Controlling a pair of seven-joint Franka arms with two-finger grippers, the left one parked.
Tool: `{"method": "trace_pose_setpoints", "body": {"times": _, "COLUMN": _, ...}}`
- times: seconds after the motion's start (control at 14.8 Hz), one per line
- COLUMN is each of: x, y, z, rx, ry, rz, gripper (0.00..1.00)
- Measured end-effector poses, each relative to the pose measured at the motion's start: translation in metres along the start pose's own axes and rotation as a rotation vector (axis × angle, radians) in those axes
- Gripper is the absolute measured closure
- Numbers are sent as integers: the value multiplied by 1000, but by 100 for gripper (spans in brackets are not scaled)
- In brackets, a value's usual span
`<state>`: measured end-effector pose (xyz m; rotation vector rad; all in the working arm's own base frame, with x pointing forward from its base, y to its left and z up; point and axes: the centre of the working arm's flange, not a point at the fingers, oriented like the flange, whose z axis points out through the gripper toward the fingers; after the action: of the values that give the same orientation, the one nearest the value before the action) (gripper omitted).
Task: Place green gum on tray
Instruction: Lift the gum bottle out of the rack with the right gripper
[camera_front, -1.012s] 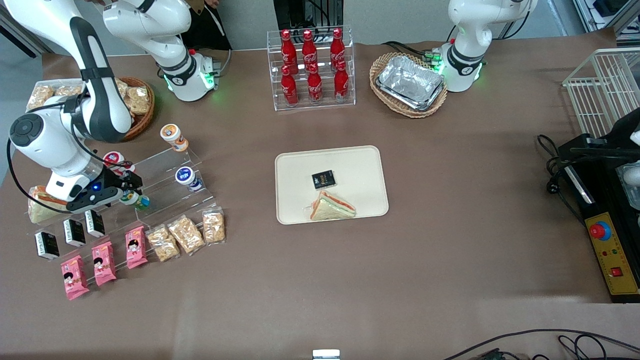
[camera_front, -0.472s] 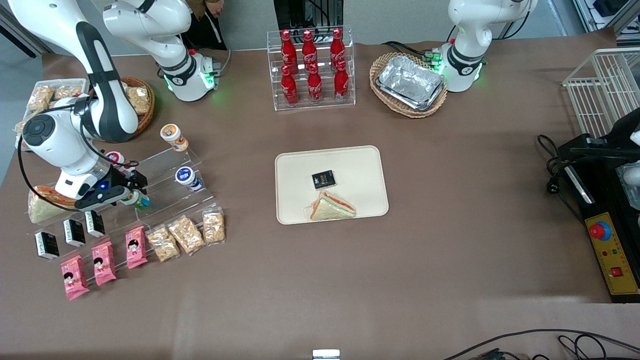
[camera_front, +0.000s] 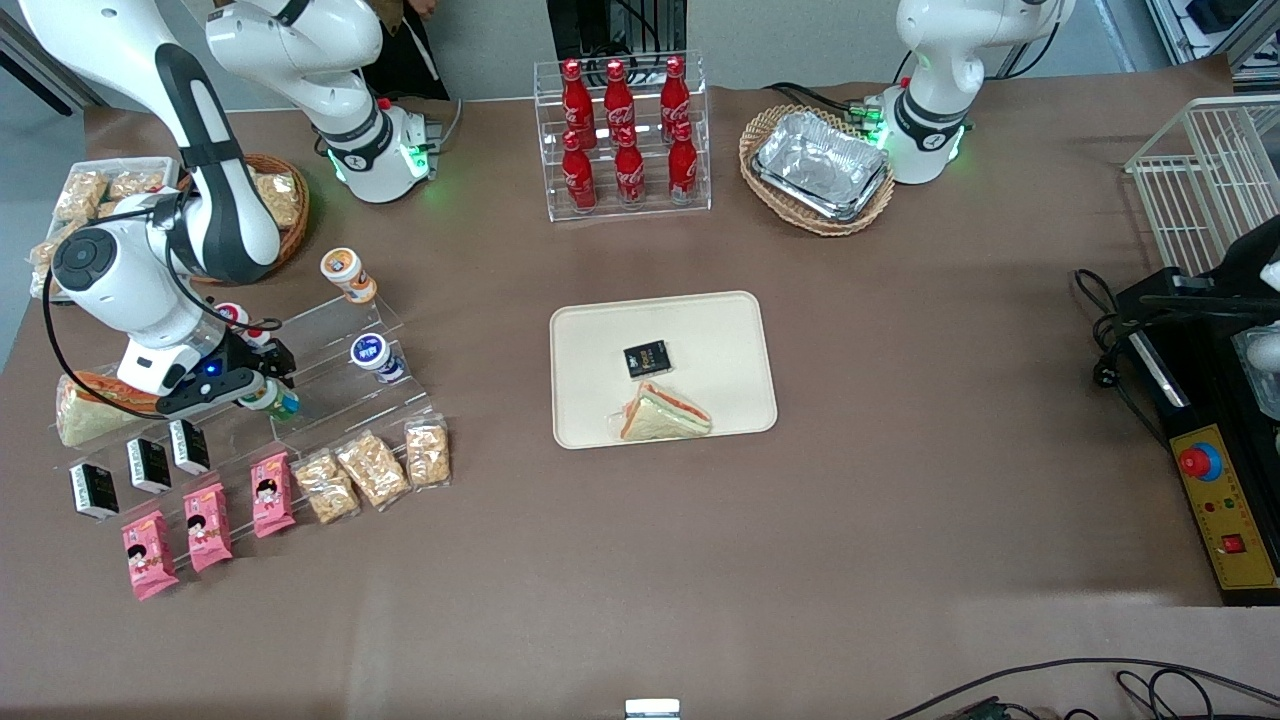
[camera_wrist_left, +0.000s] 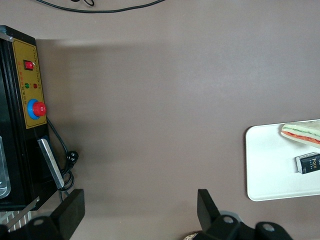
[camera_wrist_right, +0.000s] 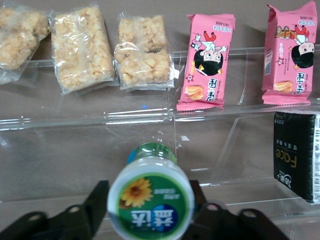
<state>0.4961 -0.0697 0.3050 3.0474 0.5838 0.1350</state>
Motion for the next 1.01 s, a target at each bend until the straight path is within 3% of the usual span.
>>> {"method": "trace_pose_setpoints", "body": {"times": 0.13, "x": 0, "y": 0, "z": 0, "rx": 0, "ry": 0, "rz": 0, "gripper": 42}}
{"method": "trace_pose_setpoints", "body": {"times": 0.47, "x": 3, "y": 2, "z": -6, "rx": -4, "ry": 8, "rz": 1, "gripper": 42}}
{"method": "trace_pose_setpoints", "body": {"times": 0.61, "x": 11, "y": 6, "z": -22, "rx": 7, "ry": -5, "rz": 1, "gripper": 42}}
{"method": "trace_pose_setpoints", "body": {"times": 1.01, "x": 46, "y": 26, "z": -139, "rx": 46, "ry": -45, "rz": 6, "gripper": 42}}
